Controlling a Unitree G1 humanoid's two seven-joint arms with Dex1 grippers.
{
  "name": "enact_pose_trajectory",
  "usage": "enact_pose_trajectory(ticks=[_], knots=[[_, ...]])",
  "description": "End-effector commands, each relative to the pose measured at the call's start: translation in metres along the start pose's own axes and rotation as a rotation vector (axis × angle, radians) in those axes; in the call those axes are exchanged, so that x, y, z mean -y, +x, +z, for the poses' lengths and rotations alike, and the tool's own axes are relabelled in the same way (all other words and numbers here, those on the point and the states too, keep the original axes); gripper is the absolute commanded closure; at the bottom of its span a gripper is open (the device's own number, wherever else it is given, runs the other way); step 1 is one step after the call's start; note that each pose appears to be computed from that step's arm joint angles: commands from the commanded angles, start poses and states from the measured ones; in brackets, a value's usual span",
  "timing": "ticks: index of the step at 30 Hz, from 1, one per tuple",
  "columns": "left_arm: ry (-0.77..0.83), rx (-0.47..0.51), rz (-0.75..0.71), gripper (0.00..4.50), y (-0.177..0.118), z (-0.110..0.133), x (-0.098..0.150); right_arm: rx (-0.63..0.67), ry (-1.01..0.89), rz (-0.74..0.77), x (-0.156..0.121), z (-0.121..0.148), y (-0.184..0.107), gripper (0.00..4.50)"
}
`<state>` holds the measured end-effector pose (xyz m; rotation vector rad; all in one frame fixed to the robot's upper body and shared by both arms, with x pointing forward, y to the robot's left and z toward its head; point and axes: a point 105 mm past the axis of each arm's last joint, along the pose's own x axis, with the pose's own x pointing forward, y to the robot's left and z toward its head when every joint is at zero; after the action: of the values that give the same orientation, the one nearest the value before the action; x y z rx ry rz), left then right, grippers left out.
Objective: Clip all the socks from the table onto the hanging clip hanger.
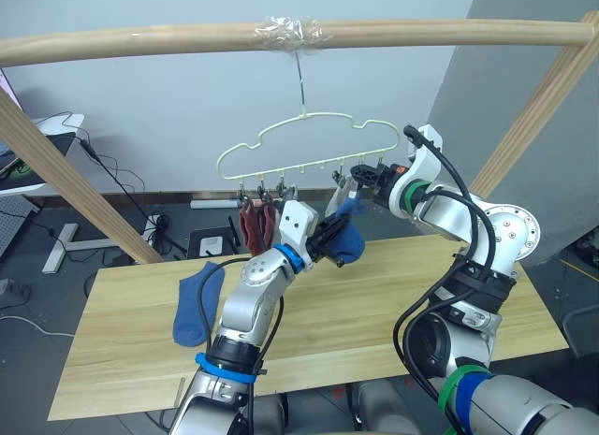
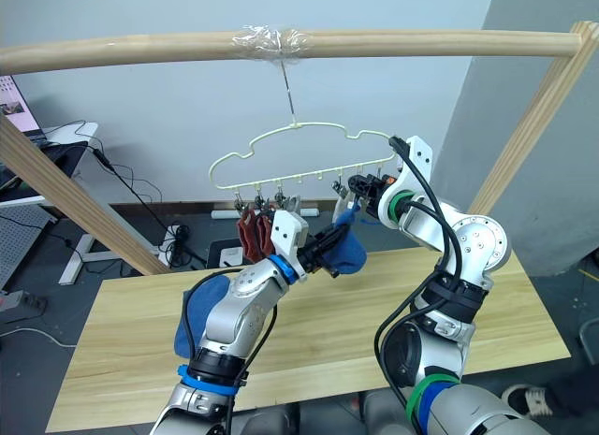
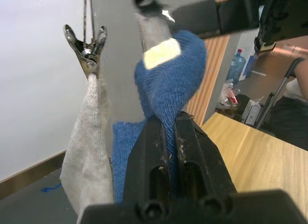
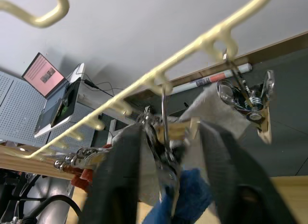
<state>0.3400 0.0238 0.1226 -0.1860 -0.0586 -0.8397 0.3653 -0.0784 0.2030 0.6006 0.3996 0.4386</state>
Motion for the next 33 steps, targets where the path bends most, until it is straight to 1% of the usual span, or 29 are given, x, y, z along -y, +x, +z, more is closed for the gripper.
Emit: enact_pose_trajectory(ticks=[1, 4, 6, 9, 10, 11, 12, 13, 15, 17, 20, 24, 27, 30, 33], knots=[[0.021, 0.052, -0.034, 4.50, 0.007, 0.016, 0.008, 0.029, -0.004, 0.086, -0.020, 0.005, -0.001, 1.00], [0.005, 0.052, -0.035, 4.50, 0.007, 0.016, 0.009, 0.051, -0.018, 0.102, -0.017, 0.010, -0.008, 0.03], [-0.016, 0.053, -0.029, 4.50, 0.008, 0.016, 0.008, 0.087, -0.057, 0.138, -0.017, 0.018, -0.018, 0.03], [-0.104, 0.059, -0.040, 4.50, 0.010, 0.016, 0.010, 0.125, -0.161, 0.167, -0.016, 0.023, -0.034, 0.03], [-0.131, 0.057, -0.049, 3.98, 0.011, 0.016, 0.011, 0.129, -0.193, 0.166, -0.015, 0.022, -0.038, 0.00], [-0.168, 0.051, -0.063, 3.80, 0.012, 0.015, 0.013, 0.137, -0.236, 0.158, -0.012, 0.021, -0.042, 0.00], [-0.200, 0.045, -0.080, 3.51, 0.013, 0.013, 0.016, 0.145, -0.270, 0.143, -0.009, 0.019, -0.045, 0.00], [-0.243, 0.036, -0.100, 3.17, 0.013, 0.011, 0.019, 0.153, -0.288, 0.127, -0.005, 0.017, -0.047, 0.00], [-0.321, 0.013, -0.129, 2.65, 0.012, 0.007, 0.023, 0.160, -0.312, 0.094, 0.005, 0.012, -0.048, 0.00], [-0.367, -0.009, -0.144, 2.12, 0.008, 0.003, 0.024, 0.167, -0.325, 0.070, 0.011, 0.008, -0.048, 0.00], [-0.397, -0.057, -0.158, 1.23, -0.001, -0.005, 0.025, 0.187, -0.351, 0.042, 0.017, 0.003, -0.046, 0.00], [-0.362, -0.086, -0.123, 0.09, -0.020, -0.008, 0.013, 0.222, -0.435, 0.007, 0.023, 0.001, -0.045, 0.00], [-0.314, -0.079, -0.096, 0.04, -0.037, 0.001, 0.003, 0.254, -0.558, -0.009, 0.023, -0.002, -0.041, 0.00], [-0.212, -0.071, -0.092, 0.04, -0.058, 0.015, -0.002, 0.312, -0.629, -0.020, 0.022, -0.004, -0.037, 0.00], [-0.106, -0.074, -0.102, 0.00, -0.078, 0.030, -0.003, 0.375, -0.672, -0.042, 0.023, -0.007, -0.031, 0.54]])
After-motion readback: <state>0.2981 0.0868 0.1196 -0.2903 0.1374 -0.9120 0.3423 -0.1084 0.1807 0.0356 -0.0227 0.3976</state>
